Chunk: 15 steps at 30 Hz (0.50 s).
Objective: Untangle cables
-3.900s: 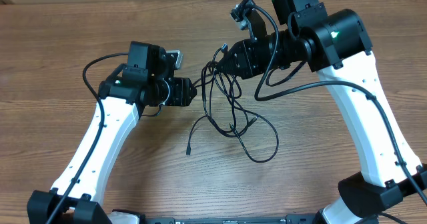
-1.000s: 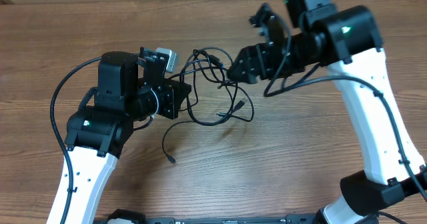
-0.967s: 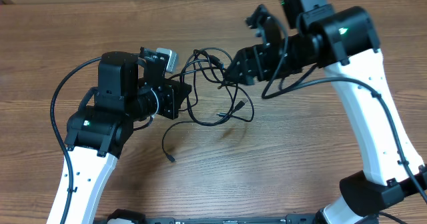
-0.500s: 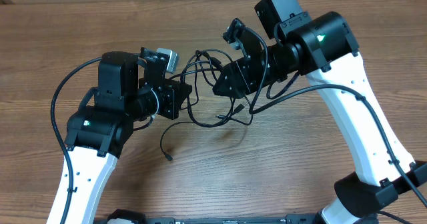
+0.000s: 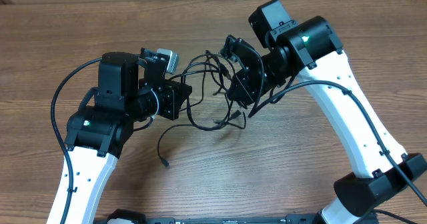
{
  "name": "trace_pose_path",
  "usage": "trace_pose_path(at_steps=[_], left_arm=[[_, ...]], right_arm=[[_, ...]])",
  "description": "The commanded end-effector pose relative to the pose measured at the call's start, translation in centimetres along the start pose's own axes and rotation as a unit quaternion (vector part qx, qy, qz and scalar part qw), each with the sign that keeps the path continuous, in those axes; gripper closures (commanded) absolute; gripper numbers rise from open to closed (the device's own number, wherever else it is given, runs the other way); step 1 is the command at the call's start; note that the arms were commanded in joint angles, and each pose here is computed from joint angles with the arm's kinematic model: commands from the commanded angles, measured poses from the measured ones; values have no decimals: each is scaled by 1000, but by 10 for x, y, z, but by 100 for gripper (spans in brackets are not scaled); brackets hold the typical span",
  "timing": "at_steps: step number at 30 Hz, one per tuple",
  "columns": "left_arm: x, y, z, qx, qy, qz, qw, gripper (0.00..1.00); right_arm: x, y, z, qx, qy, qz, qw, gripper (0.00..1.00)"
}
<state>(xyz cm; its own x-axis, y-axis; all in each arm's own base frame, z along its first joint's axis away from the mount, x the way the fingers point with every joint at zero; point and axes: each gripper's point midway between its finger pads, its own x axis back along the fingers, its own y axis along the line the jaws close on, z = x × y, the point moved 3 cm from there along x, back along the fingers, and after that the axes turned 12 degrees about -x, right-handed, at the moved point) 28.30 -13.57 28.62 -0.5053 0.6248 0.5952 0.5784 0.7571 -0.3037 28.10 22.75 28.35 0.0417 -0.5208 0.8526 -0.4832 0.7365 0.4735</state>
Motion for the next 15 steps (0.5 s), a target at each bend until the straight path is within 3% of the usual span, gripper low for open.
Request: trace_pose_path(at_steps=[1,7,15], left_arm=[[16,-10,-16,-12,-29,9,999,94],[18,-5,-10,-4,-14,-14,1000,94],[30,10,-3,18,-7,-49,999,94]], right_arm=[[-2,-8,-2,4,-2,14,1000,96],[15,-55,-23,-97,-65,87,989,96],[63,-142,-28,-247,-148,150,946,96]])
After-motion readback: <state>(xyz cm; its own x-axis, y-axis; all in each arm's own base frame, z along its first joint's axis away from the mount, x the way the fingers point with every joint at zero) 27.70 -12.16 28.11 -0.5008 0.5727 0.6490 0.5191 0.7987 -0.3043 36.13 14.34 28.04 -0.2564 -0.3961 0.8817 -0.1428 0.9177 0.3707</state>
